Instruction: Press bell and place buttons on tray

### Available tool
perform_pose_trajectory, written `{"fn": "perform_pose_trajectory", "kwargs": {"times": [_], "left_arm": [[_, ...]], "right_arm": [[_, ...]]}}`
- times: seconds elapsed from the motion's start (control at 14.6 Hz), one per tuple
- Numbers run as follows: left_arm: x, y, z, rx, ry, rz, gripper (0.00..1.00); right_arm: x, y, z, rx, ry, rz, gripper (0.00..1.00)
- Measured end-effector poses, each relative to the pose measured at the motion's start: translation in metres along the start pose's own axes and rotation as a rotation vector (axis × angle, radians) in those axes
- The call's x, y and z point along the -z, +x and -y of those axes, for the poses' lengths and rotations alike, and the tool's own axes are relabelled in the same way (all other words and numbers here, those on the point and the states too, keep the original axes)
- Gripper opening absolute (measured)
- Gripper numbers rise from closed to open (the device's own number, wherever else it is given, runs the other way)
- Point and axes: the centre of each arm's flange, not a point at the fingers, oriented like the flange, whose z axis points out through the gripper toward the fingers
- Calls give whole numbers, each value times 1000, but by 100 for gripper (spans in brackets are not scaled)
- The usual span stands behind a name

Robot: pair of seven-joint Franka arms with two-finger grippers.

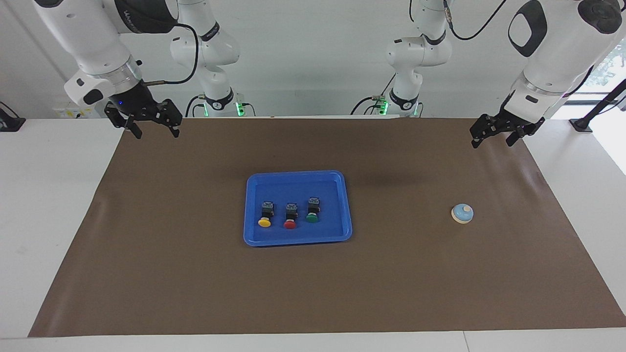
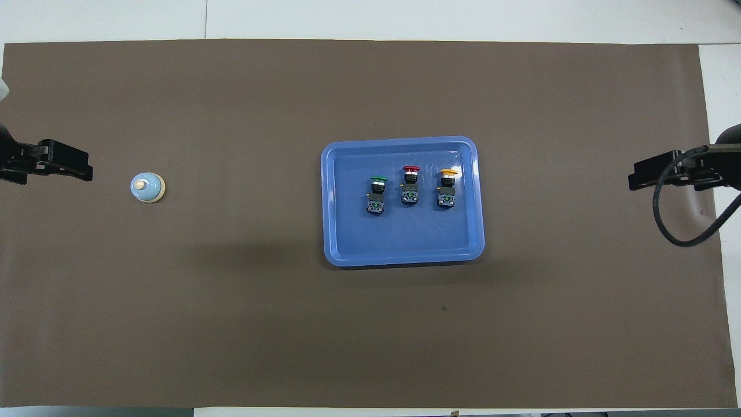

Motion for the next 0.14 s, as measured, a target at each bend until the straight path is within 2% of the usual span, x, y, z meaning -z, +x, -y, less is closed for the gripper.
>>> {"fn": "perform_pose_trajectory", "kwargs": {"times": [0.14], "left_arm": [[0,0,0,0,0,0,100]], "right_arm": [[0,0,0,0,0,0,100]]}}
